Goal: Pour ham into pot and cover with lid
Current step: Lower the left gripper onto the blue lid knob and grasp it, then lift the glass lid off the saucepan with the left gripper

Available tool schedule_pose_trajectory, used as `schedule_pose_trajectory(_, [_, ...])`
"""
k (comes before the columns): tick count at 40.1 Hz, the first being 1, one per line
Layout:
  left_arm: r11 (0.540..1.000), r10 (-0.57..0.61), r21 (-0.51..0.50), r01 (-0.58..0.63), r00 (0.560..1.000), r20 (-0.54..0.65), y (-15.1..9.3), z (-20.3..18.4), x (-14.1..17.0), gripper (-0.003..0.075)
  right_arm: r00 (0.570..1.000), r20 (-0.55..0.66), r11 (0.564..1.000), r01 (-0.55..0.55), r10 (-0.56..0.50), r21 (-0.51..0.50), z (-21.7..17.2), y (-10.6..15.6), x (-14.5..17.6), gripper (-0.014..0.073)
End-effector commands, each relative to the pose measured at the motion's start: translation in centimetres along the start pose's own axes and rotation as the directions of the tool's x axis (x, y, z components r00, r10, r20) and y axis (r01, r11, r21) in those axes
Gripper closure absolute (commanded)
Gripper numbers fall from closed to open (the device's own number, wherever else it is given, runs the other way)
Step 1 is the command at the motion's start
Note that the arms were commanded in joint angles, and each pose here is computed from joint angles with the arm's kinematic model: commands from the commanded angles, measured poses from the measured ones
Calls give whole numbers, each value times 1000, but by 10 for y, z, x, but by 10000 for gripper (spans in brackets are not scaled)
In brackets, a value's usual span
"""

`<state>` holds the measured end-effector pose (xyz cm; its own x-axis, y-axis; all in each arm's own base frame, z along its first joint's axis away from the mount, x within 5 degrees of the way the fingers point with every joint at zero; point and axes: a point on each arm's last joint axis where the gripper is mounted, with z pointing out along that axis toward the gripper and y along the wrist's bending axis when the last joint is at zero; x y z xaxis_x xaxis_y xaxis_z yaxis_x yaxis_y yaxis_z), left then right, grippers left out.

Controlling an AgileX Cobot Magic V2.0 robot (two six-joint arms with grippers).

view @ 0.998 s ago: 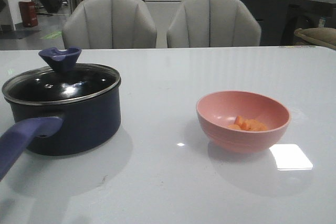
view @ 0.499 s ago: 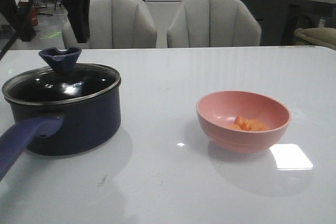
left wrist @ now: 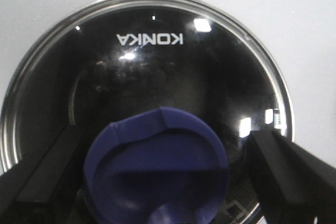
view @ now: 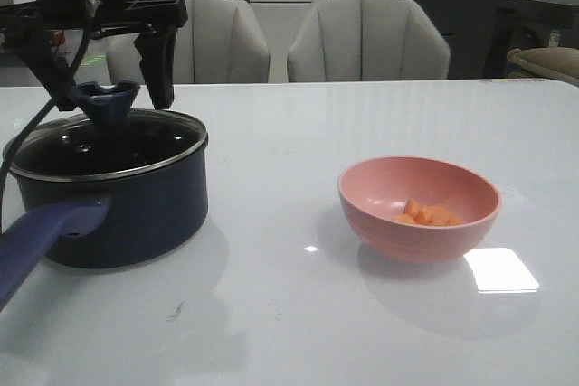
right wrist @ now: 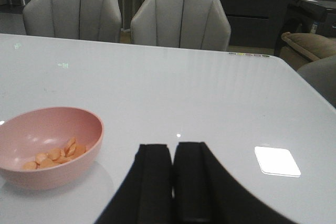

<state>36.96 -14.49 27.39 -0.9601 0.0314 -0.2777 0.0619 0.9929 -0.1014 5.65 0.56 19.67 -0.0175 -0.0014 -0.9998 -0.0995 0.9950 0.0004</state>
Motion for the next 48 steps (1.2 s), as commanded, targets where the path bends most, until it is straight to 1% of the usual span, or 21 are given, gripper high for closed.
schedule_pose_trajectory(1, [999, -15, 44, 11, 996, 85, -5, -28, -4, 97, 993, 114, 1000, 16, -17, 5, -2, 0, -11, 447])
schedule_pose_trajectory(5, [999, -13, 36, 11, 997, 72, -4, -25, -3, 129, 993, 114, 1000, 16, -17, 5, -2, 0, -11, 447])
schedule_pose_trajectory(11, [1000, -10, 20, 9, 999, 42, -3, -18, -3, 231, 993, 114, 1000, 16, -17, 5, -2, 0, -11, 447])
schedule_pose_trajectory(17, [1000, -10, 22, 9, 999, 47, -4, -17, -4, 329, 993, 114, 1000, 16, -17, 5, -2, 0, -11, 447])
schedule_pose_trajectory(22, [1000, -7, 17, 7, 999, 49, -3, -17, -4, 379, 993, 114, 1000, 16, -17, 5, -2, 0, -11, 447])
schedule_pose_trajectory(34, [1000, 4, 8, -4, 998, 68, -2, -22, -4, 388, 993, 114, 1000, 16, -17, 5, -2, 0, -11, 447])
schedule_pose_trajectory(42, [999, 30, -19, -27, 987, 157, 3, -52, -2, 388, 993, 114, 1000, 16, -17, 5, -2, 0, -11, 447])
schedule_pose_trajectory(48, [994, 68, -99, -45, 969, 239, 17, -79, 3, 388, 993, 114, 1000, 16, -17, 5, -2, 0, -11, 447])
